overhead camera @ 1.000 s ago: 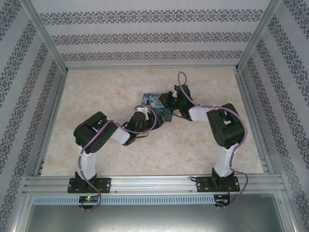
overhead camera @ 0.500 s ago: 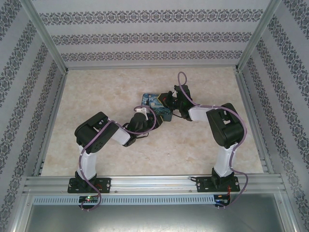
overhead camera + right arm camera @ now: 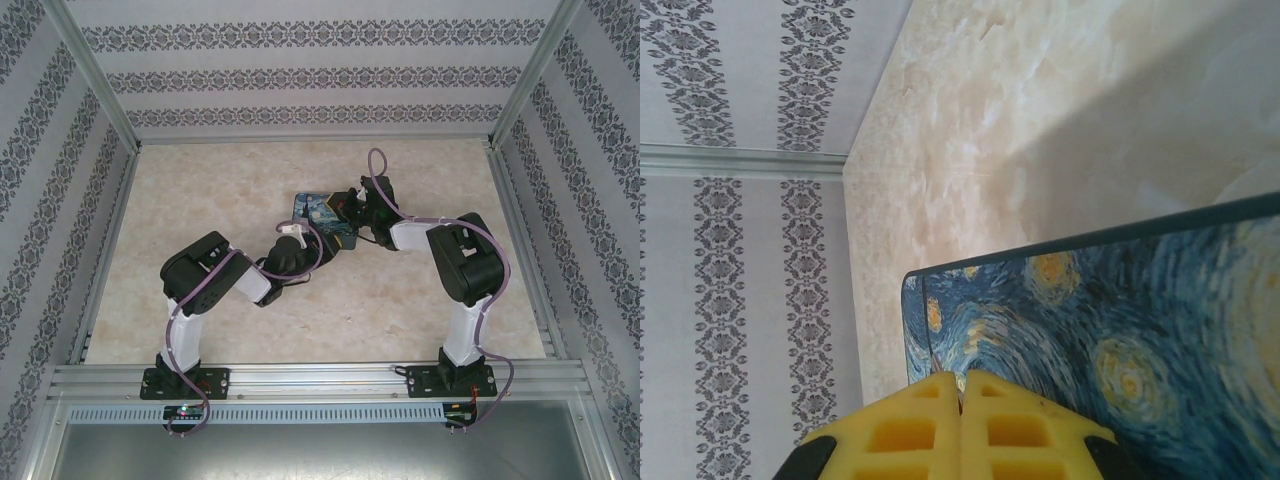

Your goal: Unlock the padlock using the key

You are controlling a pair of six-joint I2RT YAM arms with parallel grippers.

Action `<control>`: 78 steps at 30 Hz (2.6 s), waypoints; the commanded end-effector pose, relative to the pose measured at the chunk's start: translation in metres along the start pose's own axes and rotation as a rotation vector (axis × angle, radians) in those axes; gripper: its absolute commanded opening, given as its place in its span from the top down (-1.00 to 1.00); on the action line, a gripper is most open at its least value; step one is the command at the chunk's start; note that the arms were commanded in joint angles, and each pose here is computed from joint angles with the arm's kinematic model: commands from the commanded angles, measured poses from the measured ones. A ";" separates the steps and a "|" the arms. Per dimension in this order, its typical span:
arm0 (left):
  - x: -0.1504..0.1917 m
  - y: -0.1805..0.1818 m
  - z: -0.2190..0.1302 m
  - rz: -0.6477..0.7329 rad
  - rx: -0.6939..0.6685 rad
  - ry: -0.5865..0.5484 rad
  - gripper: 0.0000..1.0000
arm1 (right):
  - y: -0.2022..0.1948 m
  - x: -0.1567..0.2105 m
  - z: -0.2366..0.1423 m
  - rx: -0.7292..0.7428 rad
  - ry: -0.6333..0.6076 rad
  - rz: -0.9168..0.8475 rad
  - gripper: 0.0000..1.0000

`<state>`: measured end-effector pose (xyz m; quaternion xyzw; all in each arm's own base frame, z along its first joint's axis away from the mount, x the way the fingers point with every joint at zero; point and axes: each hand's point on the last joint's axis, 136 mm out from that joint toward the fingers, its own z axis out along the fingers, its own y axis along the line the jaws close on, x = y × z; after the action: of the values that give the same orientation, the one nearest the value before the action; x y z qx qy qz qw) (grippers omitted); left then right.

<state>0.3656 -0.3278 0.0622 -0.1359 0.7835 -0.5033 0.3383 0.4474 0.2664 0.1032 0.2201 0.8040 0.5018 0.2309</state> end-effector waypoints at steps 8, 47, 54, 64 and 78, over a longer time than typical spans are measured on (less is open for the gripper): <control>0.007 -0.015 -0.010 -0.114 0.077 -0.024 -0.01 | -0.034 0.020 0.006 0.081 0.048 0.045 1.00; 0.030 0.064 0.002 -0.140 -0.188 -0.004 0.43 | -0.042 0.020 0.009 0.077 0.048 0.065 1.00; 0.031 0.066 0.003 -0.144 -0.196 0.004 0.69 | -0.041 0.019 0.009 0.072 0.047 0.068 1.00; 0.027 0.066 -0.007 -0.171 -0.195 0.001 1.00 | 0.003 -0.009 -0.016 -0.006 0.009 0.015 1.00; 0.023 0.061 -0.035 -0.163 -0.238 0.043 1.00 | 0.022 0.034 -0.109 -0.072 0.038 -0.066 1.00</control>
<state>0.3504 -0.3078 0.0477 -0.2034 0.7888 -0.4891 0.3119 0.3839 0.2192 0.1716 0.1932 0.7851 0.5289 0.2579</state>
